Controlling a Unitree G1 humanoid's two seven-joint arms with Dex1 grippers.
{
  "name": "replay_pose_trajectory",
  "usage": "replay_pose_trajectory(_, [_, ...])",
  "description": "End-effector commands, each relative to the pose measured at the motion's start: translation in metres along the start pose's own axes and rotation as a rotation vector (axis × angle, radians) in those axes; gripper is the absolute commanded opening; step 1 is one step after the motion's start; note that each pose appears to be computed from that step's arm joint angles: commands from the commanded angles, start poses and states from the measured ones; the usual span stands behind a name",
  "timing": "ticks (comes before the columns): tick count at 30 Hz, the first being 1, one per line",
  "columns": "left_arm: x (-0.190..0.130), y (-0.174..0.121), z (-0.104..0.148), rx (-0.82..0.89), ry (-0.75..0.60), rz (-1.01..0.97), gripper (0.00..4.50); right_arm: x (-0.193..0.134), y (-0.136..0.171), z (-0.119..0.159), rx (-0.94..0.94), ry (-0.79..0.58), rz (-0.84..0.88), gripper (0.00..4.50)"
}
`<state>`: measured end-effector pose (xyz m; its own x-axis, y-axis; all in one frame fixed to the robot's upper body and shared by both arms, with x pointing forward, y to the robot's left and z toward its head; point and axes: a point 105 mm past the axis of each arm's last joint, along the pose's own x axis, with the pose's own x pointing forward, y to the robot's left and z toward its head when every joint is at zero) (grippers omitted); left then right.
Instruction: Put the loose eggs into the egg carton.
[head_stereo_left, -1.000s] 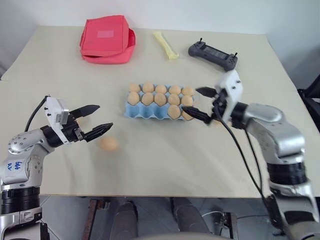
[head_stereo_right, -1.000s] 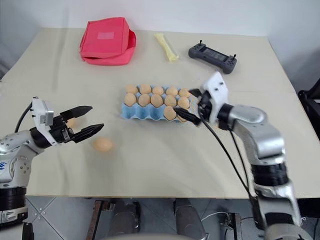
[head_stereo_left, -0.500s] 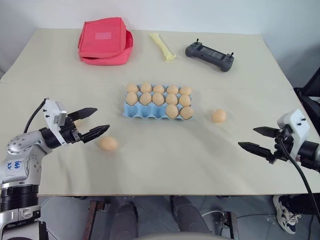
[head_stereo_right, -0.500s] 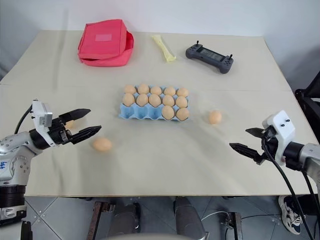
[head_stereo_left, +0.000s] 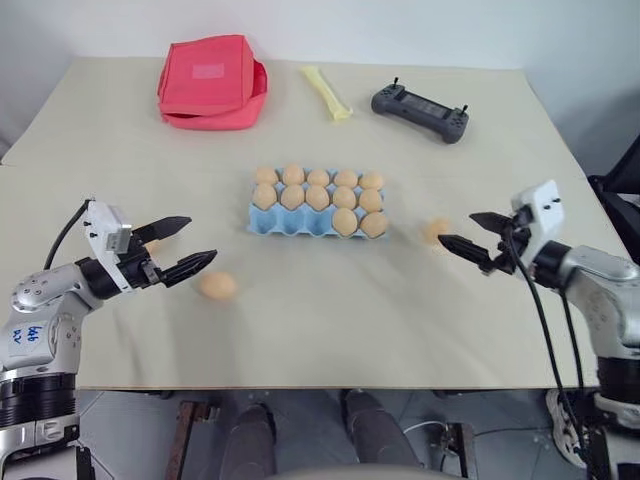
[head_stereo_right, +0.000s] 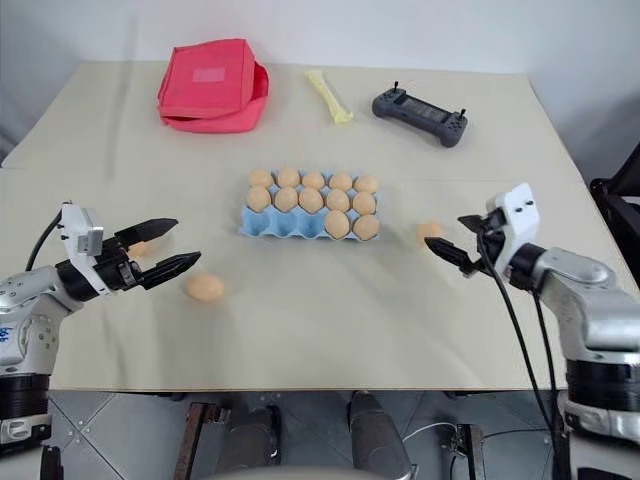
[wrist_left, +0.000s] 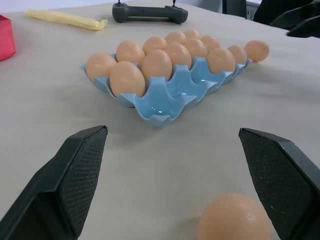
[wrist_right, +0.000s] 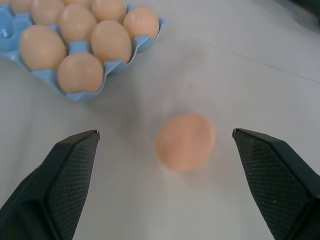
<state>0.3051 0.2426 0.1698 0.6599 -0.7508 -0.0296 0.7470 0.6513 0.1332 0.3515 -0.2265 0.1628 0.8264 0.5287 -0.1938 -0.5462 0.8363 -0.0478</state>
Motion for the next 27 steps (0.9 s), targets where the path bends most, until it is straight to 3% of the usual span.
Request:
replay_pose_trajectory(1, [-0.006,-0.001,0.014,0.047,-0.031,0.017,4.50,0.014,-0.009,0.004,-0.019,-0.051,-0.032,4.47])
replay_pose_trajectory(7, [-0.011,-0.005,0.014,0.050,-0.028,0.040,4.50,0.040,-0.006,-0.015,-0.002,-0.006,-0.006,4.47])
replay_pose_trajectory(10, [-0.013,-0.007,0.014,0.050,-0.027,0.046,4.50,0.042,-0.005,-0.017,-0.031,0.013,-0.006,3.85])
replay_pose_trajectory(15, [-0.017,-0.009,0.014,0.048,-0.022,0.057,4.50,0.037,-0.001,-0.006,-0.065,-0.003,0.008,2.18])
replay_pose_trajectory(20, [-0.020,-0.011,0.013,0.045,-0.016,0.062,4.50,0.027,0.019,0.032,-0.150,-0.081,0.056,2.10])
replay_pose_trajectory(27, [-0.015,-0.014,0.013,0.040,-0.023,0.049,4.50,0.045,0.097,0.085,-0.179,-0.211,0.288,2.09])
